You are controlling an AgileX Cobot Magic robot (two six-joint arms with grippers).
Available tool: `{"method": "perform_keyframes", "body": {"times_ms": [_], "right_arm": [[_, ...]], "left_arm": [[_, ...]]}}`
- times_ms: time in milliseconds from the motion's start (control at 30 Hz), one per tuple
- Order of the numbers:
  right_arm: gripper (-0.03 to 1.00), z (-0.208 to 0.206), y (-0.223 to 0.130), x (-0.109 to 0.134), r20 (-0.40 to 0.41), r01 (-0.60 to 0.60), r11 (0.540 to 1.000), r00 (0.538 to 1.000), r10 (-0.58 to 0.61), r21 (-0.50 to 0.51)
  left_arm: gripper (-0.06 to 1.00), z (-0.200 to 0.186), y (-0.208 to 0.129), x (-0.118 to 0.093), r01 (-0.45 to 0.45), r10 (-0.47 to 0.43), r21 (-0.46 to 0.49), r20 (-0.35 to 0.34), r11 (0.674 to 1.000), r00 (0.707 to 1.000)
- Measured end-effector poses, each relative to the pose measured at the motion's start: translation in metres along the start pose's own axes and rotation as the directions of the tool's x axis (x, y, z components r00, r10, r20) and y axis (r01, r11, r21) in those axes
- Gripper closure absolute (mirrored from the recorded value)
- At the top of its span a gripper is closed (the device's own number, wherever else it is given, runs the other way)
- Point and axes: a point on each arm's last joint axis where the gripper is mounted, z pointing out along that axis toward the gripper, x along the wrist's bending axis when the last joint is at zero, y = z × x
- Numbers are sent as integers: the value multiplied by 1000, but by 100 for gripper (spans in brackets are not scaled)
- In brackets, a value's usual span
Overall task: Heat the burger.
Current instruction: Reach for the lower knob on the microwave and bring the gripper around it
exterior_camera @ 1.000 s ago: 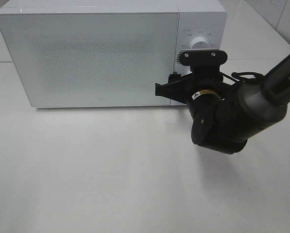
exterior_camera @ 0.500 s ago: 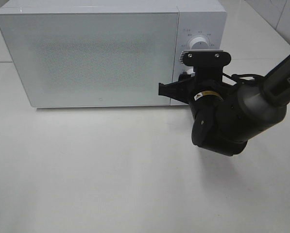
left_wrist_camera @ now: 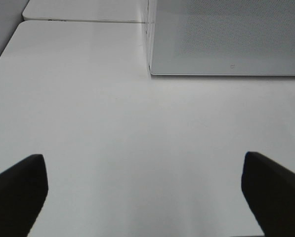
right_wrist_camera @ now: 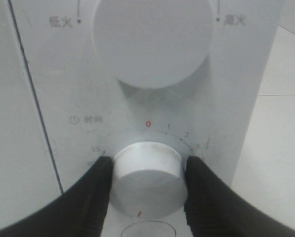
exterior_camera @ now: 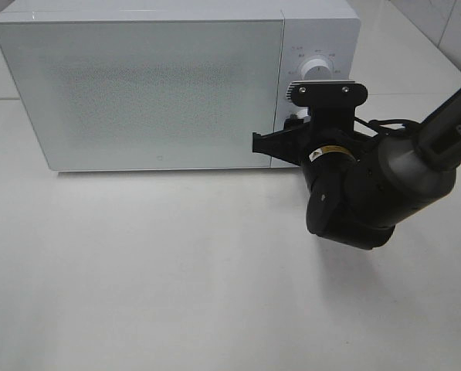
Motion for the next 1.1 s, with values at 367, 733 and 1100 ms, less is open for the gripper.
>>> {"method": "perform_keyframes", "body": {"times_ms": [367,733,1100], "right_arm": [[54,-1,-1,-1,-32,-370,929,928,370,5],[53,-2,-3,-1,-39,-859,510,509,860,37],[53,-2,-3,-1,-23,-998,-17,-19,1000,55]], "left_arm": [[-4,0,0,0,0,0,0,0,1000,1000],[-4,0,0,0,0,0,0,0,1000,1000],[-4,0,0,0,0,0,0,0,1000,1000]]}}
